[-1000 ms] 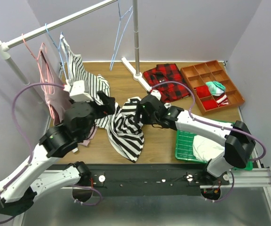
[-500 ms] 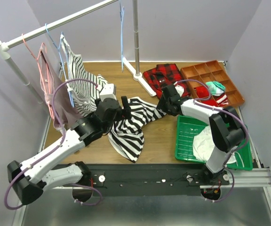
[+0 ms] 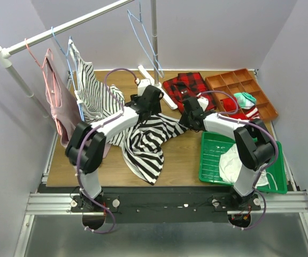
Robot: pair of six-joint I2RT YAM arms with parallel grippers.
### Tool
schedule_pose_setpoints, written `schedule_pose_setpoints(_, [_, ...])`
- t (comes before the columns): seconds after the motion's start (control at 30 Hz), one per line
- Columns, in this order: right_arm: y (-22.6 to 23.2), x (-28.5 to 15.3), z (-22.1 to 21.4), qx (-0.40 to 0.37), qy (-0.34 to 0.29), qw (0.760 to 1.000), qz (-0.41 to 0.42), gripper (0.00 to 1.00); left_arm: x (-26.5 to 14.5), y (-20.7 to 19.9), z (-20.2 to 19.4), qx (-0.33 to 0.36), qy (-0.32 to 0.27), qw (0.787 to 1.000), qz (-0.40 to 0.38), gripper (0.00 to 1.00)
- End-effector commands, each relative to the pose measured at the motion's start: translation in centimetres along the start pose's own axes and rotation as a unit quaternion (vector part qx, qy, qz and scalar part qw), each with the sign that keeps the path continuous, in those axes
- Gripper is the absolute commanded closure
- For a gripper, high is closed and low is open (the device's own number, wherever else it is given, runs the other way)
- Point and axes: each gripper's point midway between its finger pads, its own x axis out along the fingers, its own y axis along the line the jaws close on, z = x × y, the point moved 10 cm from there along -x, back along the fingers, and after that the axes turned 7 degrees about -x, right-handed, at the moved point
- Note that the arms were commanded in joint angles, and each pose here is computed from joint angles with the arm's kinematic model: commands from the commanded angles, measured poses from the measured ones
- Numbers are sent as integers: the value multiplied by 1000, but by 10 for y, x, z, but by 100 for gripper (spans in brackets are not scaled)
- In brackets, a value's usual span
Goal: Place the tank top on the hanger
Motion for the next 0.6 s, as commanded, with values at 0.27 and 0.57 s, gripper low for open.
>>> schedule_pose_setpoints(0.27, [-9, 1, -12, 15, -12, 999, 26, 68, 102, -14, -34, 49, 19, 994, 91, 33])
schedule_pose_setpoints(0.57, [-3, -28, 7, 25, -37, 997, 62, 99, 85, -1, -30, 42, -3, 994, 101, 97])
